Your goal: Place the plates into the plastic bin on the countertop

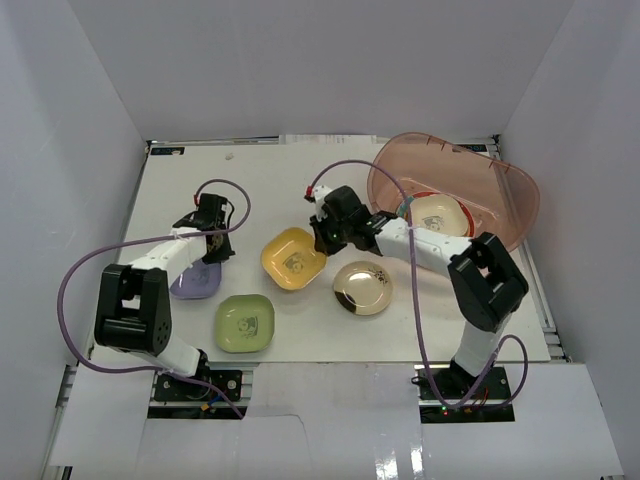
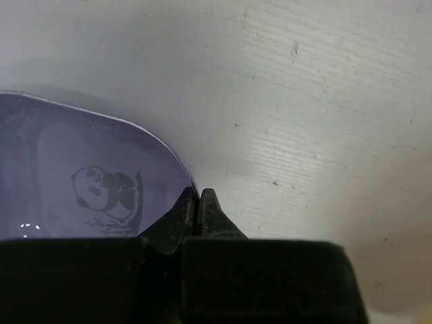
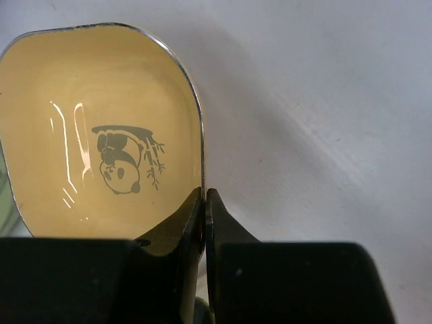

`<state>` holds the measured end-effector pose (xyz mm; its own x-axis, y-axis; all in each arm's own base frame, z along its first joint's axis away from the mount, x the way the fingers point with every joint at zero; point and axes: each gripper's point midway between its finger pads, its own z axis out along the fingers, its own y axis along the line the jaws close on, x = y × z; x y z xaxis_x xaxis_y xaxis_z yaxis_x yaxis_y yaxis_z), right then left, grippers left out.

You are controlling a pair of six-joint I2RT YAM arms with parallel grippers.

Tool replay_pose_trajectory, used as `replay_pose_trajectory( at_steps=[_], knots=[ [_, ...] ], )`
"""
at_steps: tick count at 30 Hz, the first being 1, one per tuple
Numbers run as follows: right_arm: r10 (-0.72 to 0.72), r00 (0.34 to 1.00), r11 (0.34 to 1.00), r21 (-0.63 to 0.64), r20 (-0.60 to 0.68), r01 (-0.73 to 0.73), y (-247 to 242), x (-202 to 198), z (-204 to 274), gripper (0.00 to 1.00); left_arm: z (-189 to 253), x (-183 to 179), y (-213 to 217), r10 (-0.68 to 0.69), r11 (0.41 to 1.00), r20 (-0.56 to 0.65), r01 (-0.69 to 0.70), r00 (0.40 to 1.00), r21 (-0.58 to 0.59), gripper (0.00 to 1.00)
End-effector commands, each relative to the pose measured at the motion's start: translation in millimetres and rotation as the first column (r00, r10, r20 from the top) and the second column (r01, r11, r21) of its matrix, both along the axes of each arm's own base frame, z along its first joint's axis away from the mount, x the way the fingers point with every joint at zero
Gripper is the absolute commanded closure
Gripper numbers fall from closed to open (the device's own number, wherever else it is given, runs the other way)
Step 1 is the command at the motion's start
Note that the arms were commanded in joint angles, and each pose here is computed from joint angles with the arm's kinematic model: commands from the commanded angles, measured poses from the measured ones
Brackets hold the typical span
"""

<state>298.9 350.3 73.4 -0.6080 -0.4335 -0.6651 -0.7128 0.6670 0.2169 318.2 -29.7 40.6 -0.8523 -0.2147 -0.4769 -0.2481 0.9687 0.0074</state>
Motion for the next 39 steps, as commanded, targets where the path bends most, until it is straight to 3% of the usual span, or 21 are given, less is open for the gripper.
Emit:
replay_pose_trajectory(
  at_steps=[1,4,6,7,9,12,15,19,24,26,27,28,29,31,32,36,39],
  knots=[
    [-0.162,0.947,0.970,0.221,0.278,0.102,-2,49,141,0.92,20,12,3,0.013,1.000,0.072,-0.014,0.997,0.014,1.00],
    [-0.360,0.856,0.920,0.291,0.372,0.260,-62,84,198,0.92,37,17,2,0.007,1.000,0.127,-0.008,0.992,0.006,1.00],
    [-0.452,0.807,0.883,0.319,0.379,0.345,-104,99,211,0.92,55,20,-3,-0.002,1.000,0.181,0.005,0.984,-0.014,1.00],
    [-0.540,0.753,0.837,0.330,0.375,0.435,-151,112,213,0.92,63,22,-11,-0.025,0.999,0.207,0.030,0.978,-0.023,1.00],
    [-0.629,0.690,0.777,0.320,0.359,0.542,-198,121,204,0.92,86,27,-21,-0.060,0.998,0.268,0.067,0.962,-0.015,1.00],
    [-0.773,0.532,0.626,0.279,0.344,0.728,-289,123,179,0.92,130,40,-50,-0.133,0.991,0.359,0.127,0.924,0.041,1.00],
    [-0.841,0.451,0.523,0.236,0.299,0.819,-340,118,148,0.92,169,48,-116,-0.266,0.960,0.409,0.278,0.873,0.031,1.00],
    [-0.864,0.463,0.498,0.205,0.196,0.843,-364,115,113,0.92,239,56,-202,-0.388,0.903,0.519,0.427,0.761,0.049,1.00],
    [-0.861,0.487,0.505,0.138,0.146,0.852,-366,111,85,0.92,283,43,-299,-0.511,0.824,0.576,0.554,0.638,0.117,1.00],
    [-0.867,0.478,0.495,0.126,0.144,0.860,-370,110,82,0.87,296,48,-334,-0.532,0.799,0.605,0.589,0.593,0.125,1.00],
    [-0.869,0.477,0.492,0.126,0.131,0.862,-371,110,80,0.81,299,41,-353,-0.552,0.778,0.611,0.615,0.568,0.130,1.00],
    [-0.864,0.490,0.503,0.139,0.117,0.853,-368,111,82,0.62,303,40,-365,-0.557,0.768,0.621,0.626,0.551,0.133,1.00],
    [-0.856,0.506,0.516,0.160,0.102,0.841,-365,111,86,0.52,309,44,-385,-0.564,0.753,0.640,0.644,0.523,0.137,1.00],
    [-0.853,0.516,0.521,0.201,0.085,0.829,-359,112,99,0.35,314,38,-411,-0.574,0.725,0.660,0.675,0.484,0.136,1.00],
    [-0.859,0.503,0.511,0.234,0.100,0.827,-362,110,114,0.31,315,37,-421,-0.579,0.713,0.668,0.687,0.468,0.136,1.00],
    [-0.891,0.432,0.452,0.360,0.139,0.816,-377,105,171,0.32,321,25,-468,-0.571,0.656,0.730,0.744,0.376,0.129,1.00],
    [-0.921,0.359,0.384,0.490,0.149,0.782,-394,91,226,0.42,318,18,-494,-0.558,0.617,0.765,0.778,0.322,0.122,1.00]
  ],
)
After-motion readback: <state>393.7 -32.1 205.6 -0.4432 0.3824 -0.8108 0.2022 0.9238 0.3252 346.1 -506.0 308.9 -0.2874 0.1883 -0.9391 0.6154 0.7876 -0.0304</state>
